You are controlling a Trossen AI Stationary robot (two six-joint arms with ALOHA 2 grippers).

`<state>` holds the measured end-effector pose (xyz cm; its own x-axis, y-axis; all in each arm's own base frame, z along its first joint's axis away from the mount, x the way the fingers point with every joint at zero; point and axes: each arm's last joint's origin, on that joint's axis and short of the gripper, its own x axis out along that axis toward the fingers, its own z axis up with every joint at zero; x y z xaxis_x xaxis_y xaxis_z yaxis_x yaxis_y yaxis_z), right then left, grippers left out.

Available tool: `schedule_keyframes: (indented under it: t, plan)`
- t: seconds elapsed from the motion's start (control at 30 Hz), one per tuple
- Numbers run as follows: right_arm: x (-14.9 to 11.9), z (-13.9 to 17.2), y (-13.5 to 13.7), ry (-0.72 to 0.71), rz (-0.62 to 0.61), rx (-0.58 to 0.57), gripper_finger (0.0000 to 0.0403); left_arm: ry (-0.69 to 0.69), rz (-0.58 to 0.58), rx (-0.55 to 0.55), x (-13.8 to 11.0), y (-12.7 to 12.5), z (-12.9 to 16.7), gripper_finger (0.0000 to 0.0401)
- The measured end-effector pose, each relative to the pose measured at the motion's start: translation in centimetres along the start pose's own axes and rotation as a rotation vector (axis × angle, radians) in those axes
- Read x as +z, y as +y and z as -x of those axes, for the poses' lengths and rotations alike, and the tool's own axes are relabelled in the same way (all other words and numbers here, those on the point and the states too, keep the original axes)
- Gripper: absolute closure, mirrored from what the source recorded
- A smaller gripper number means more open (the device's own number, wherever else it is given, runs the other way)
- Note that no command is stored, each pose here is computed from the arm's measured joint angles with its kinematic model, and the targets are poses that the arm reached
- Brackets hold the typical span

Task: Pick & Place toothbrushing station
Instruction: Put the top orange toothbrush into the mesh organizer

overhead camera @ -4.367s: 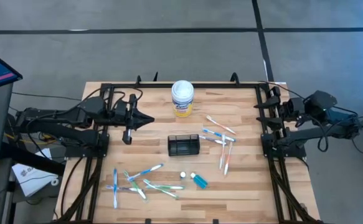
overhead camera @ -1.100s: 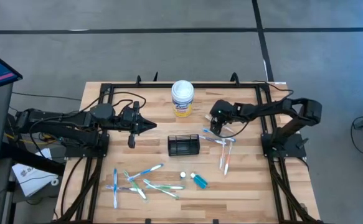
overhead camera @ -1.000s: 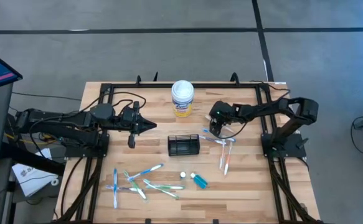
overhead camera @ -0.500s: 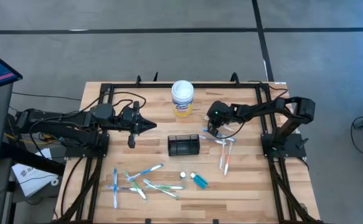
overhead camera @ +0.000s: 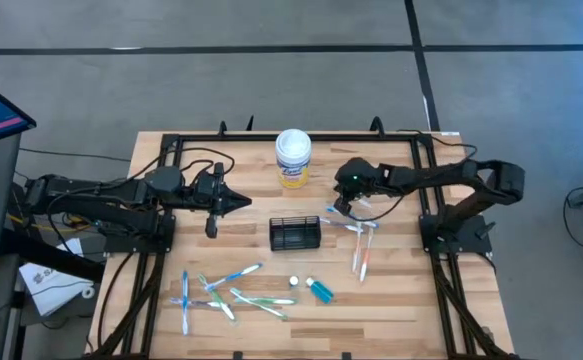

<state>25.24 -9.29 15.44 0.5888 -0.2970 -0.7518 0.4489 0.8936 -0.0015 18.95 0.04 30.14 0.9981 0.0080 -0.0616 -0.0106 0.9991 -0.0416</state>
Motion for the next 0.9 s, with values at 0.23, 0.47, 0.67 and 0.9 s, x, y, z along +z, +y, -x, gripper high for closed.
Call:
schedule_keyframes:
  t: [0.23,0.47,0.67,0.9]
  plan:
    - [2.7,4.5,1.8,-0.280,0.025,0.086,0.0402,-0.005,0.000,0.000,0.0,0.0,0.0,0.0388]
    - [5.2,9.1,3.9,-0.630,0.055,0.248,0.0402,-0.049,0.000,-0.002,0.5,0.0,0.0,0.0388]
    - [6.4,10.3,5.3,-0.823,0.086,0.359,0.0403,-0.086,0.023,-0.004,0.6,0.0,-0.8,0.0388]
    - [7.2,10.5,6.8,-0.985,0.110,0.475,0.0403,-0.076,0.027,0.012,-0.6,0.0,-3.5,0.0332]
